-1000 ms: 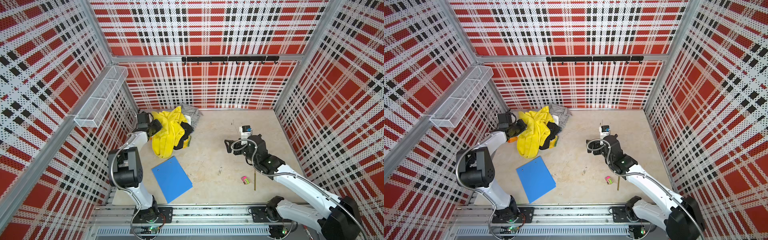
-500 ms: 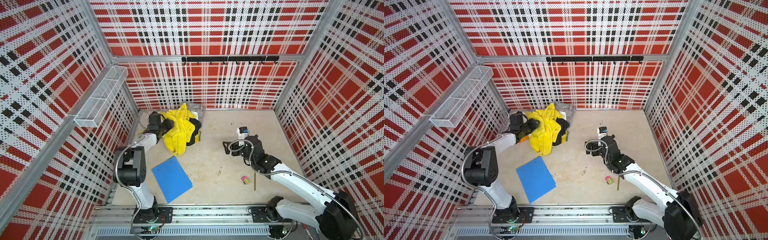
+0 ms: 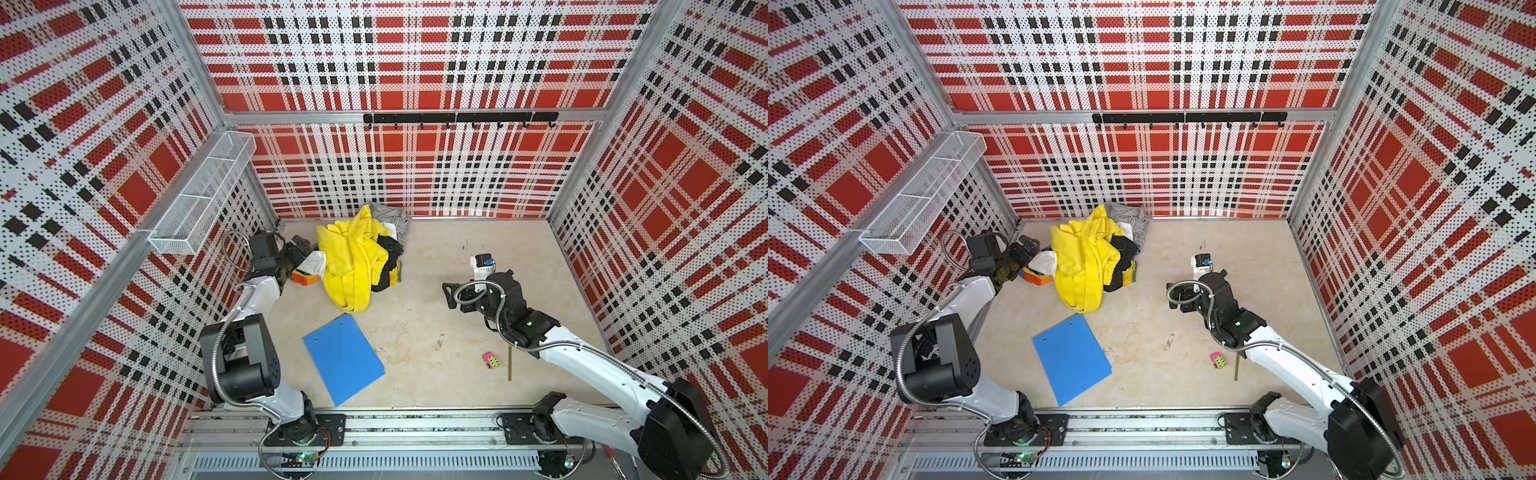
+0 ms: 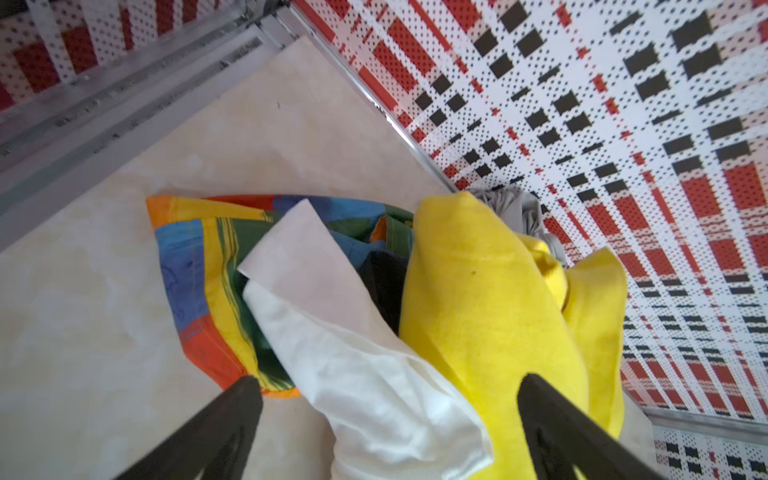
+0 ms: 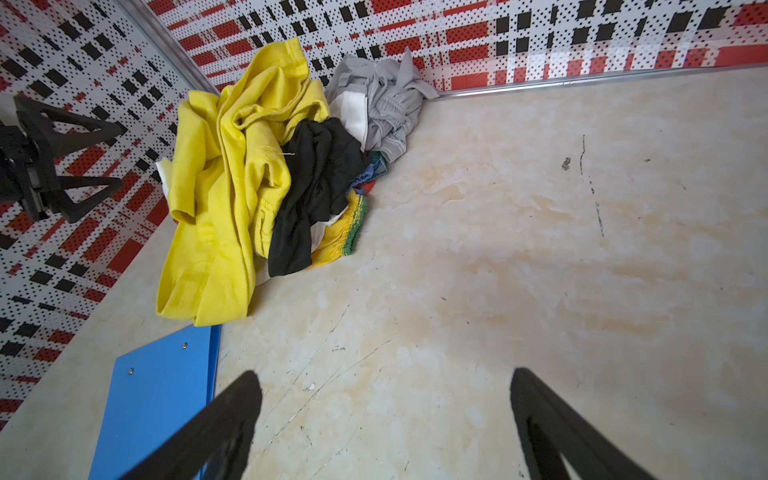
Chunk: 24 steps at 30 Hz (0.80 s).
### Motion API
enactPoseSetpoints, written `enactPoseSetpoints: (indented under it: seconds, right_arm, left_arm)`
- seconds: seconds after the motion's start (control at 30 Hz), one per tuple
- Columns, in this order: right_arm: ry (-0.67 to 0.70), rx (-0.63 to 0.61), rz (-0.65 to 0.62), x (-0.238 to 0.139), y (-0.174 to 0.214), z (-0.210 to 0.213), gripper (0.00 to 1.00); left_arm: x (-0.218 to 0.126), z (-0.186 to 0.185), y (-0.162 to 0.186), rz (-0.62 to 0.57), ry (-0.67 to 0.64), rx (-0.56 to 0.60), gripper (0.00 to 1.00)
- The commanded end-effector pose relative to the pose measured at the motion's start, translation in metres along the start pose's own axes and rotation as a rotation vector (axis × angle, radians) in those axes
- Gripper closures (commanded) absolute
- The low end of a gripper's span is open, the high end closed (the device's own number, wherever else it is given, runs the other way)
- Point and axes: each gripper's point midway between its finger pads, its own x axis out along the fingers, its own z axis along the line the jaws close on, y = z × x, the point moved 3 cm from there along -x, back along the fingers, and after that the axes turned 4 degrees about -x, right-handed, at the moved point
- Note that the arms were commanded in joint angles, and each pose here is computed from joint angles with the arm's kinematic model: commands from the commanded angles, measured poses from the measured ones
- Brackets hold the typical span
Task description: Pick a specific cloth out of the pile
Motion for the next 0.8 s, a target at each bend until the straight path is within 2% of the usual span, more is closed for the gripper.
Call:
enactPoseSetpoints:
  seconds: [0.0, 0.13, 0.3, 0.4, 0.47, 0.53, 0.67, 0.7, 0.77]
  right_arm:
    - [-0.017, 0.008, -0.040, 0.001, -0.009, 0.007, 0.00]
    - [-0.001, 0.002, -0.037, 0.000, -0.008, 0.005, 0.00]
    - [0.010, 0.002, -0.040, -0.003, -0.007, 0.002, 0.00]
    - [0.005, 0.002, -0.036, -0.002, -0.006, 0.003, 0.00]
    - [0.003, 0.000, -0.033, -0.002, -0.006, 0.004, 0.00]
    - [0.008, 0.000, -0.033, -0.003, -0.006, 0.003, 0.00]
    - [0.018, 0.002, -0.040, -0.006, -0.006, 0.001, 0.00]
    - [0.018, 0.002, -0.040, -0.007, -0.006, 0.001, 0.00]
    - [0.024, 0.002, -0.038, -0.009, -0.005, -0.001, 0.00]
  left_arm:
    - [0.015, -0.019, 0.033, 0.094, 0.101, 0.055, 0.01]
    - [0.038, -0.039, 0.050, 0.143, 0.133, 0.113, 0.01]
    - [0.064, -0.025, 0.072, 0.171, 0.069, 0.083, 0.01]
    - [0.079, -0.020, 0.079, 0.182, 0.072, 0.072, 0.01]
    - [0.088, -0.028, 0.082, 0.192, 0.097, 0.094, 0.22]
    - [0.094, -0.036, 0.083, 0.196, 0.114, 0.114, 0.53]
    - [0.093, -0.048, 0.070, 0.166, 0.150, 0.113, 0.92]
    - [0.088, -0.051, 0.061, 0.142, 0.152, 0.109, 0.99]
    - [0.072, -0.056, 0.039, 0.073, 0.147, 0.108, 1.00]
